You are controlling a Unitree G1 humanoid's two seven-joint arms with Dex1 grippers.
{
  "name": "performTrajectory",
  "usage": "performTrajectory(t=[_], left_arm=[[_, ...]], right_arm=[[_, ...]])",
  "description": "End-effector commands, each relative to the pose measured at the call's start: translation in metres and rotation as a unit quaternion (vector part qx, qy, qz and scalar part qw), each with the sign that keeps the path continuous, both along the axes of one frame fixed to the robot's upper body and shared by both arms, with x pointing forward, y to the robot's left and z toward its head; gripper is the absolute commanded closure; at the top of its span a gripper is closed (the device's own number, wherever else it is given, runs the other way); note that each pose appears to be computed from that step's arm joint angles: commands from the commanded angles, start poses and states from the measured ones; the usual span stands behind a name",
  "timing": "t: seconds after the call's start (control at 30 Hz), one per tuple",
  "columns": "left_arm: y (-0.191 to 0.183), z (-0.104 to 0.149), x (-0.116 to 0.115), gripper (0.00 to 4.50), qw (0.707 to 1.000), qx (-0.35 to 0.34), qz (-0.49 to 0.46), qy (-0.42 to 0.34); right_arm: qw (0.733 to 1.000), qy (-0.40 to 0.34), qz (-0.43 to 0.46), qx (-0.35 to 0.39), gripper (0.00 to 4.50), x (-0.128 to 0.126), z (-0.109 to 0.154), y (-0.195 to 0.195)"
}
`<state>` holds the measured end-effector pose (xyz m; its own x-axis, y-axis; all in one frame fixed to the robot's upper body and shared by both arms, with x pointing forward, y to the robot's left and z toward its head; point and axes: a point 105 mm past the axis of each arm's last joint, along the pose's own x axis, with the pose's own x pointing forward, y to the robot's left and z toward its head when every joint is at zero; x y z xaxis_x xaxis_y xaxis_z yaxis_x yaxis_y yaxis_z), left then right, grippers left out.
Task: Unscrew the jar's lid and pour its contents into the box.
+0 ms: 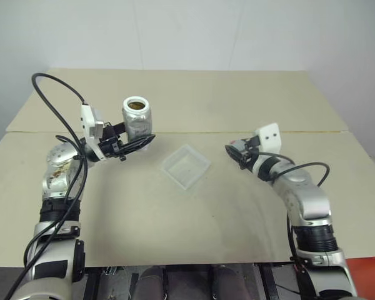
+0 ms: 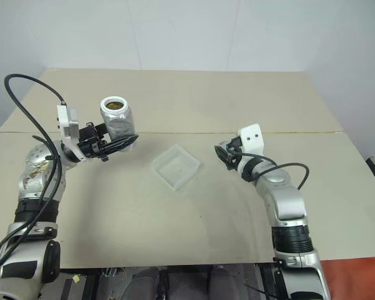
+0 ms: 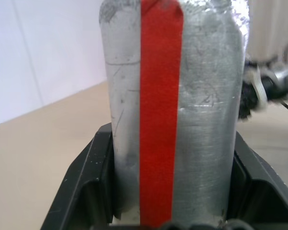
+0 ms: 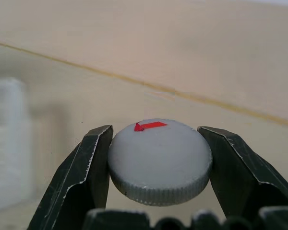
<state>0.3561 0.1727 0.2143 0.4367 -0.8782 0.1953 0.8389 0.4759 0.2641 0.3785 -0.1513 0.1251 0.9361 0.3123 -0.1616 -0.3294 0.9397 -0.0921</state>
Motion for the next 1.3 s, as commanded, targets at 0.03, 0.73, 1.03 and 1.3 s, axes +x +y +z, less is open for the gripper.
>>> performTrajectory(t=[0.03,0.73,1.03,1.3], left_arm=[[-0.001,0.014,0.0,2.11,1.0,-0.002,0.002,-0.029],[-0.004,0.015,0.019,2.11,0.987,0.116,0.05,-0.103],[-0.047,0.052,0.055,2.11,0.778,0.43,0.124,-0.441],[-0.101,0.05,0.055,2.11,0.48,0.534,-0.002,-0.696]], right_arm=[[0.999,-0.014,-0.038,0.001,1.72,0.004,-0.003,-0.01],[0.978,0.013,0.208,-0.016,0.08,-0.053,0.055,-0.002],[0.902,0.068,0.424,-0.04,0.08,-0.097,0.074,0.025],[0.892,0.1,0.433,-0.082,0.08,-0.086,0.078,0.023]])
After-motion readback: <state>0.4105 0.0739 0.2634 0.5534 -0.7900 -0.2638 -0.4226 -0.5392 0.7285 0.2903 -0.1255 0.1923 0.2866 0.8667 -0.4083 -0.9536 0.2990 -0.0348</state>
